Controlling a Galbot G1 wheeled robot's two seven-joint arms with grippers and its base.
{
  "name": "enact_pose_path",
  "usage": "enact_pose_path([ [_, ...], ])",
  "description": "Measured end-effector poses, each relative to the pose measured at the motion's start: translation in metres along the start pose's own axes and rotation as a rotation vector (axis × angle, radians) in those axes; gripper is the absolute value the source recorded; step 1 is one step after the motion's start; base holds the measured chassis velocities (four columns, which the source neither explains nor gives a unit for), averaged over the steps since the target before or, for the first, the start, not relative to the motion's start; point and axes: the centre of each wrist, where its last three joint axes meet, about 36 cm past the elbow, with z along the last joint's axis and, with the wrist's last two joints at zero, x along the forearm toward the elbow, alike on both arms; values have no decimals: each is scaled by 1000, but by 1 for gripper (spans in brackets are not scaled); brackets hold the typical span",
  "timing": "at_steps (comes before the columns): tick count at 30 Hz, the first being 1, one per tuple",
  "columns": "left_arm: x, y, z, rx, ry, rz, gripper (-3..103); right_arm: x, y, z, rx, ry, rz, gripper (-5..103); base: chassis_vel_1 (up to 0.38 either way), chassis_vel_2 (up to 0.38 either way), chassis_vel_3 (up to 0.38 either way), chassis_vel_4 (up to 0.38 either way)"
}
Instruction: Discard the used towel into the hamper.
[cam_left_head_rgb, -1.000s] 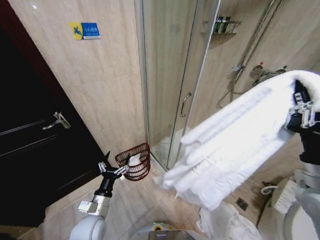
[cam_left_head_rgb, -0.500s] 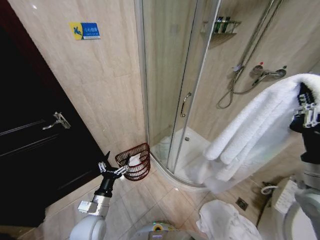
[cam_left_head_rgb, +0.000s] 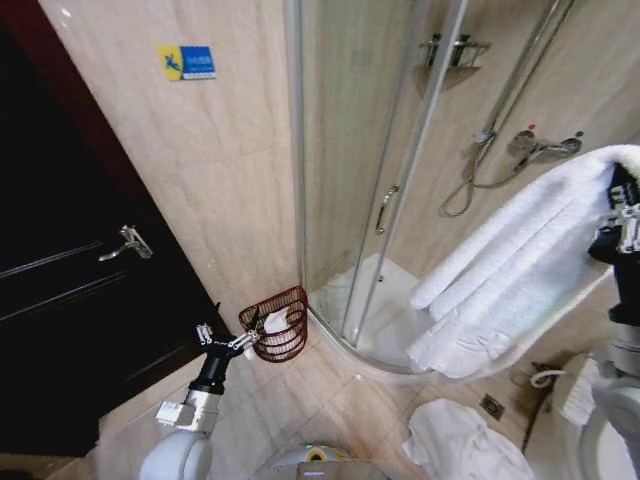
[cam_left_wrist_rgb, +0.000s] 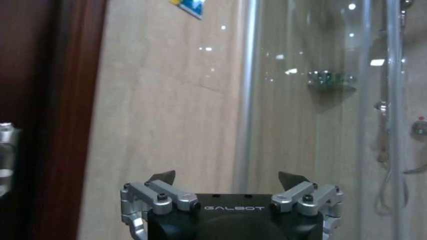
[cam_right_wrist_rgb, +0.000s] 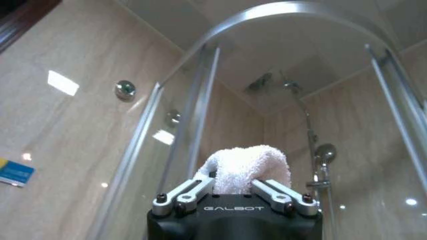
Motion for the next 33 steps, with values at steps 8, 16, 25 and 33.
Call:
enact_pose_path([
  [8,0,0,0,-1,0,0,100,1,3,3,-15,12,9,5,134,133,-134,-127],
  [16,0,0,0,0,0,0,100,2,5,5,-62,39,0,5,-57,-33,40,30],
  [25,0,0,0,0,0,0,100,-5,6,4,-147,48,-77,5,20,36,22,25],
  [33,0,0,0,0,0,0,100,-16,8,2,-177,21,-195,5,71,71,70,71],
])
